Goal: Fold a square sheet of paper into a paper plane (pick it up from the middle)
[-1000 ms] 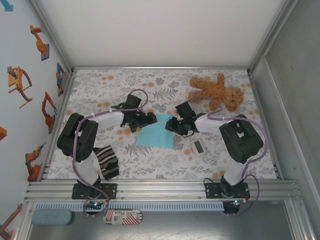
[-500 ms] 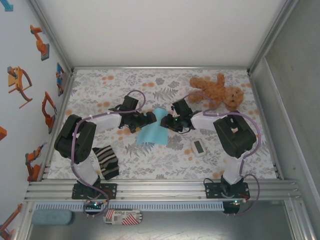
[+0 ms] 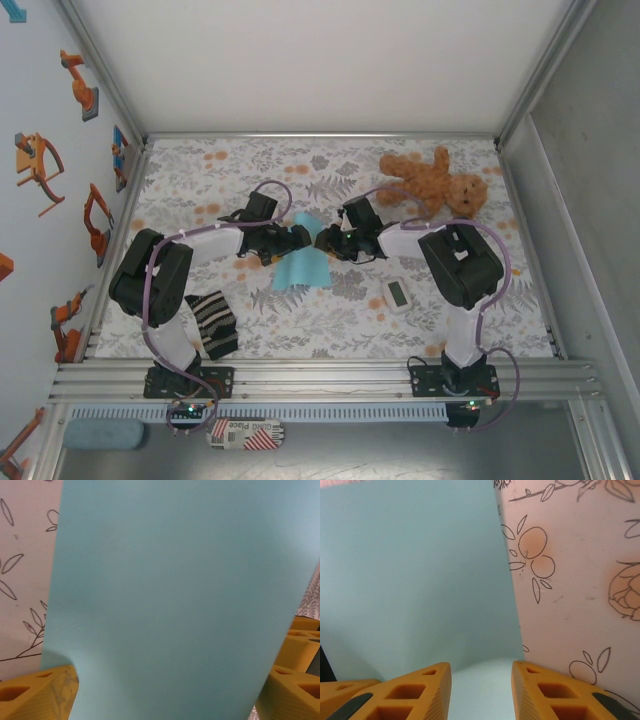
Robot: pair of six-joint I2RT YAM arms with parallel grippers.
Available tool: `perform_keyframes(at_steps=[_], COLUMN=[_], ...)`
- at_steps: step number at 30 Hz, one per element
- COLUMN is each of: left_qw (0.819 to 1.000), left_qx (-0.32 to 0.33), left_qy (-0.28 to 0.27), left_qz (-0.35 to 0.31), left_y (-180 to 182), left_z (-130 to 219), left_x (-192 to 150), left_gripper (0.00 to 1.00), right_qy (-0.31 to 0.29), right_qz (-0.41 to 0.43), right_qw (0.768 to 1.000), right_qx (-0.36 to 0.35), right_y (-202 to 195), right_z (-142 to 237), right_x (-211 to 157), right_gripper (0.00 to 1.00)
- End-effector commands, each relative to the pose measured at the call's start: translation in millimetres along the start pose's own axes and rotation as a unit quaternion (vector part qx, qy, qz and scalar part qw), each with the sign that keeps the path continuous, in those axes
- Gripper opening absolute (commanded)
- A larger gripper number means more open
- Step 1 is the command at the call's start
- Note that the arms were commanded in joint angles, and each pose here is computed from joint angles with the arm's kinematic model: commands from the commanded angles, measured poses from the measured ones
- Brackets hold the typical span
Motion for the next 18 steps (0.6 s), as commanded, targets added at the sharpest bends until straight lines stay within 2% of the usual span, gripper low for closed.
perform_keyframes(at_steps=[1,12,18], left_qw=[0.998,0.999,0.999], left_qx=[0.048,0.039,0.026], left_qy=[0.032,0.003,-0.025], left_qz=[-0.003,-0.019,-0.033], left_y=[14,2,-9], left_z=[-6,13,34], left_x=[-11,-2,4], left_gripper=[0.85,0.56,0.36], right_qy=[0.044,0.037,-0.013], right_qz=[-0.04,-0.041,-0.006], right_qw=[0.998,0.998,1.0], right_qx=[-0.031,-0.008,0.001], right_y=[-27,-16,2], right_z=[-18,-10,18], right_x=[-22,-22,-18], right_gripper=[0.36,0.36,0.36])
Point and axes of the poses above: each hand's point on the last joint's axis, 136 mm out from that joint toward the fingers, its own z axis back along the fingers, its own y axis along the line the jaws close on, x = y × z, the point moved 7 cm from there along z, back along the fingers, and after that the axes turned 13 degrees about -z, right-handed, at the moved point
